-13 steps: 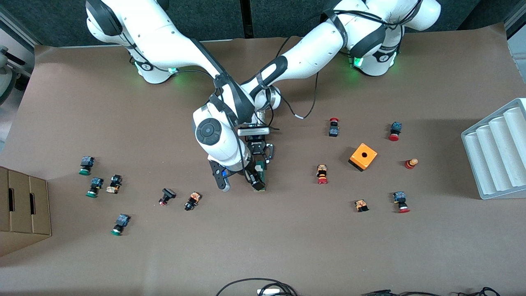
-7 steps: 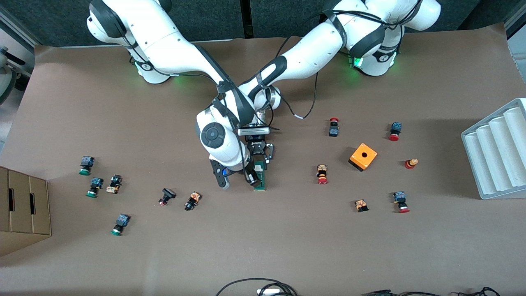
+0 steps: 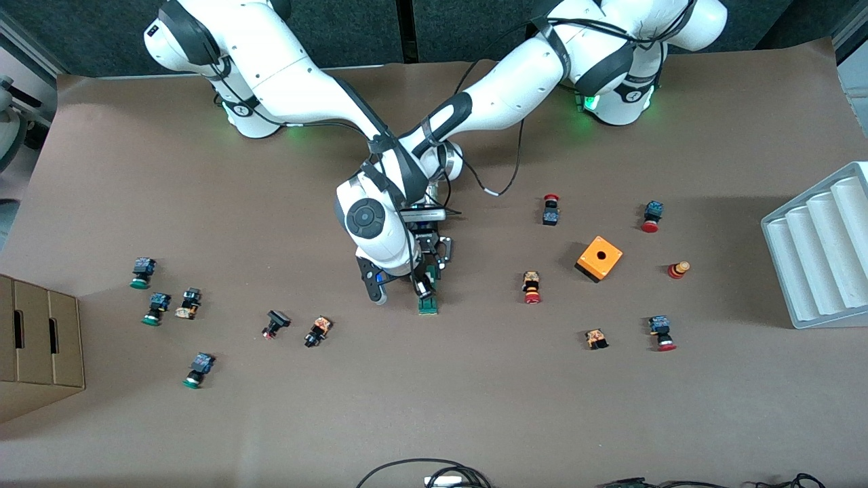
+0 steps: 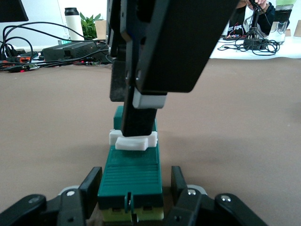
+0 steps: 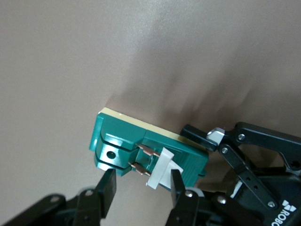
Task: Close load switch with both arms
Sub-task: 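Pinch the white toggle with the right gripper and start rotating it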
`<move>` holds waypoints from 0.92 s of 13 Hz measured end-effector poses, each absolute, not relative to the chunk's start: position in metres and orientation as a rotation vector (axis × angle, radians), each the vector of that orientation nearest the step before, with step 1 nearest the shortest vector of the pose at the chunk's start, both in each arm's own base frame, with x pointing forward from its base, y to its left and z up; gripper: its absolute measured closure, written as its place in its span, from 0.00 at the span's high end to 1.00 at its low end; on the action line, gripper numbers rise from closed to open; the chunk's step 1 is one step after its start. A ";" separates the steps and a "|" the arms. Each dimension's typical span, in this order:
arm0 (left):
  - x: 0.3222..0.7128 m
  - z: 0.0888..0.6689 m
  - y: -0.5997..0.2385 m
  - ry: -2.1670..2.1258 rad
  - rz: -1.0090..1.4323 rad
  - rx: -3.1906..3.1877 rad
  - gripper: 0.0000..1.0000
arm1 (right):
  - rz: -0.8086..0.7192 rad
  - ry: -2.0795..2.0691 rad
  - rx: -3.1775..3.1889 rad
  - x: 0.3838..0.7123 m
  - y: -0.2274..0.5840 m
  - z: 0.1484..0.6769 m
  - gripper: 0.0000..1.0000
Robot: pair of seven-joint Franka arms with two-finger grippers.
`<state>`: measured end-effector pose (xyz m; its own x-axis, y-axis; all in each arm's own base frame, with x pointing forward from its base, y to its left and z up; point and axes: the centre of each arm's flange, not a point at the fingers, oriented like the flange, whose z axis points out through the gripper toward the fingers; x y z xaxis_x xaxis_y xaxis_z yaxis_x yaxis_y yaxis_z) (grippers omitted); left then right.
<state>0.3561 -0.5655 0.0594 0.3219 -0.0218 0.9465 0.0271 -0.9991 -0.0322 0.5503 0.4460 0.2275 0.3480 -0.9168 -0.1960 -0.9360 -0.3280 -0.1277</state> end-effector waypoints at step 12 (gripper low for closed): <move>0.356 0.059 -0.565 -0.005 -1.807 -2.518 0.67 | 0.182 1.756 -2.362 0.546 0.442 0.221 0.56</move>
